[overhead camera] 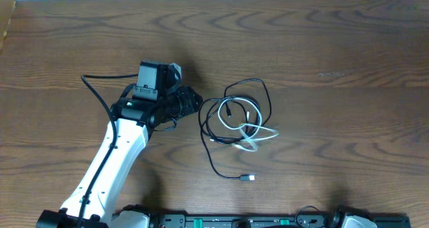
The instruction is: Untangle cables
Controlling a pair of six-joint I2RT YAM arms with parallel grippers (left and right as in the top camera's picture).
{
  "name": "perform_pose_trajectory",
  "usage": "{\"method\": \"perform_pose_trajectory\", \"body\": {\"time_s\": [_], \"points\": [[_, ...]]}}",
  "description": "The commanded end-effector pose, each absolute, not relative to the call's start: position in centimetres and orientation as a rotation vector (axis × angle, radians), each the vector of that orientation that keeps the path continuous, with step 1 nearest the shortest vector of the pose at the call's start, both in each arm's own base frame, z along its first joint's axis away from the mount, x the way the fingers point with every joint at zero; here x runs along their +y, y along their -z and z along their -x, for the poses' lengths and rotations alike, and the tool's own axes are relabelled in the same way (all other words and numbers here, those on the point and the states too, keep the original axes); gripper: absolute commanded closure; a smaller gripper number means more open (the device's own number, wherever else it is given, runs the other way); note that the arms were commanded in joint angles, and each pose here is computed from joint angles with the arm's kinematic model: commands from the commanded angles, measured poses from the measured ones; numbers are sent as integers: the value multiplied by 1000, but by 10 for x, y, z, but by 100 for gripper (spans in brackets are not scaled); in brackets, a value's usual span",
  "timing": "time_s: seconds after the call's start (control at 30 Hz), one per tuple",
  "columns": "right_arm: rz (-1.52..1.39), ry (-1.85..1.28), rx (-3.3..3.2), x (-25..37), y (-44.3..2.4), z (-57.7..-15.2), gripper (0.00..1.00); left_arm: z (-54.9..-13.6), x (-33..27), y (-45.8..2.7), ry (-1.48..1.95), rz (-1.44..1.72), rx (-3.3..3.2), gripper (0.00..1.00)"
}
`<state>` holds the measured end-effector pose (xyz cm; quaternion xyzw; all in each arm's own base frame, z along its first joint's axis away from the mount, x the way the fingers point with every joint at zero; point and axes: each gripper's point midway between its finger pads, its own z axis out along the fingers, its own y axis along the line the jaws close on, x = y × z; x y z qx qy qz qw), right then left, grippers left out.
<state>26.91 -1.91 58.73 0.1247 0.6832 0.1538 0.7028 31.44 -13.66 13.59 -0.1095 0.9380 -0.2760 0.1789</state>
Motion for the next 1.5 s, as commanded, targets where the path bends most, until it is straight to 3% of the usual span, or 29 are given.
{"method": "perform_pose_trajectory", "body": {"time_s": [0.0, 0.1, 0.27, 0.37, 0.4, 0.57, 0.8, 1.03, 1.2, 1.47], "points": [[-253, -397, 1730, -16, -535, -308, 99, -317, -136, -142, 772, 237, 2635, 60], [-171, -537, 1935, 2, -483, -337, 96, -318, -137, -142, 761, 189, 2628, 60], [2, -660, 2242, 42, -396, -370, 71, -320, -137, -144, 748, 124, 2611, 60], [93, -672, 2376, 63, -358, -378, 65, -322, -137, -145, 750, 123, 2602, 60], [121, -636, 2507, 74, -322, -384, 63, -322, -138, -146, 750, 122, 2598, 60], [360, -658, 2797, 132, -237, -379, 63, -325, -131, -145, 749, 168, 2597, 60], [562, -580, 3079, 177, -155, -348, 68, -325, -101, -140, 733, 336, 2618, 60], [559, -550, 3161, 210, -73, -317, 68, -321, -97, -137, 718, 345, 2639, 60], [545, -455, 3116, 210, -45, -324, 68, -320, -97, -136, 718, 347, 2643, 54], [509, -413, 3064, 211, -17, -329, 68, -320, -97, -136, 718, 348, 2645, 53]]}}
